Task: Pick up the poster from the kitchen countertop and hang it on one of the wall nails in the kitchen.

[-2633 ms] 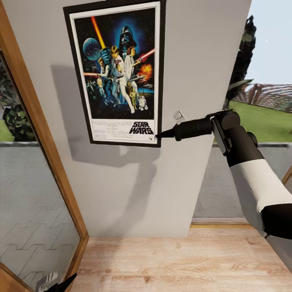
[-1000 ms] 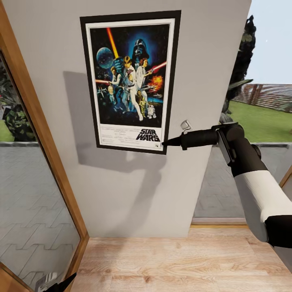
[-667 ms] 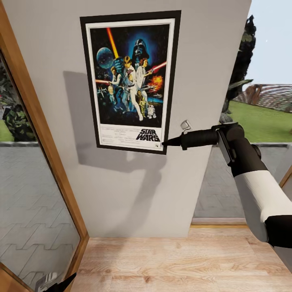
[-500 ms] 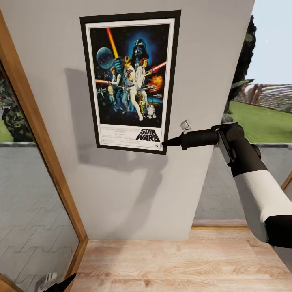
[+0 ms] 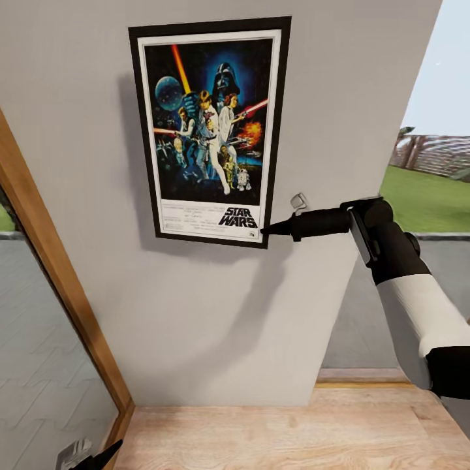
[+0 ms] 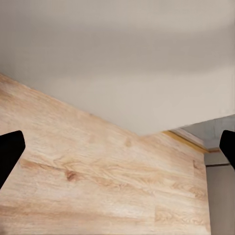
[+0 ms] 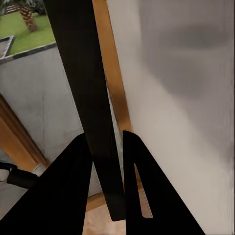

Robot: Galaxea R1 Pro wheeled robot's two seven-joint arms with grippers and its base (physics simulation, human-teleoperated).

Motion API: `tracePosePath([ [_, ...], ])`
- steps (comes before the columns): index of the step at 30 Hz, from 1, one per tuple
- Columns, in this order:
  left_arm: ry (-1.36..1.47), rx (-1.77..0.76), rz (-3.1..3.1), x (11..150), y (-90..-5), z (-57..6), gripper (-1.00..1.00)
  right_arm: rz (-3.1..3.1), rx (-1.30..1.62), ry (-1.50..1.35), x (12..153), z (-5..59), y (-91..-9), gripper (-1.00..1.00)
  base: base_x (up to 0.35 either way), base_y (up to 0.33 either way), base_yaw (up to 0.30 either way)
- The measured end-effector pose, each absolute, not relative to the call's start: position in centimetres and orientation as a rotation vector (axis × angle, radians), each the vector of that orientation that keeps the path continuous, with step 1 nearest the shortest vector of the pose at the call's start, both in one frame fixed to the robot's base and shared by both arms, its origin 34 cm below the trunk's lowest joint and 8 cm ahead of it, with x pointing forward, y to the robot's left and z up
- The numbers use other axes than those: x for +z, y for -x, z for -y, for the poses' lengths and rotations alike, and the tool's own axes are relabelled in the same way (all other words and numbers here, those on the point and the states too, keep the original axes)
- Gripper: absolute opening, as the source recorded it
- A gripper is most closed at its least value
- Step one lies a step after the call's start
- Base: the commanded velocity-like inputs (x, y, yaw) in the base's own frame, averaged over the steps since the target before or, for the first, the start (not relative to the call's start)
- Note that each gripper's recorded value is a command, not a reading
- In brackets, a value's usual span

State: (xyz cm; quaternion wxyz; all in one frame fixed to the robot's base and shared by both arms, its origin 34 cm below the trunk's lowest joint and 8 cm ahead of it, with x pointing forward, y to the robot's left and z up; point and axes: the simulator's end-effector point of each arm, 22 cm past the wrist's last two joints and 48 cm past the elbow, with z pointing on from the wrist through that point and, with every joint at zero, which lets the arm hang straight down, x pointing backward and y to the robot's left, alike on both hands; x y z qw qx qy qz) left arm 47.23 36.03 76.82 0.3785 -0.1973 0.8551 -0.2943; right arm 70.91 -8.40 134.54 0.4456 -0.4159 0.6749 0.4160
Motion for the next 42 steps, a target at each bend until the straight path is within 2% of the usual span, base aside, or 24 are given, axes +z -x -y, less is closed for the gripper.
tracePosePath([
  [15, 0.505, -0.752, -2.185, 76.8, -47.25, -36.04, 1.0, -1.673, 1.029, 1.03, 134.5, 8.41, -70.98, -1.0, 0.037, 0.0, 0.0],
  [24, 0.505, -0.752, -2.186, 76.79, -47.23, -36.03, 1.0, -1.674, 1.029, 1.03, 134.47, 8.39, -70.97, -1.0, 0.199, 0.0, 0.0],
  [42, 0.505, -0.752, -2.185, 76.79, -47.24, -36.04, 1.0, -1.673, 1.028, 1.028, 134.49, 8.41, -71.02, -1.0, 0.006, 0.0, 0.0],
])
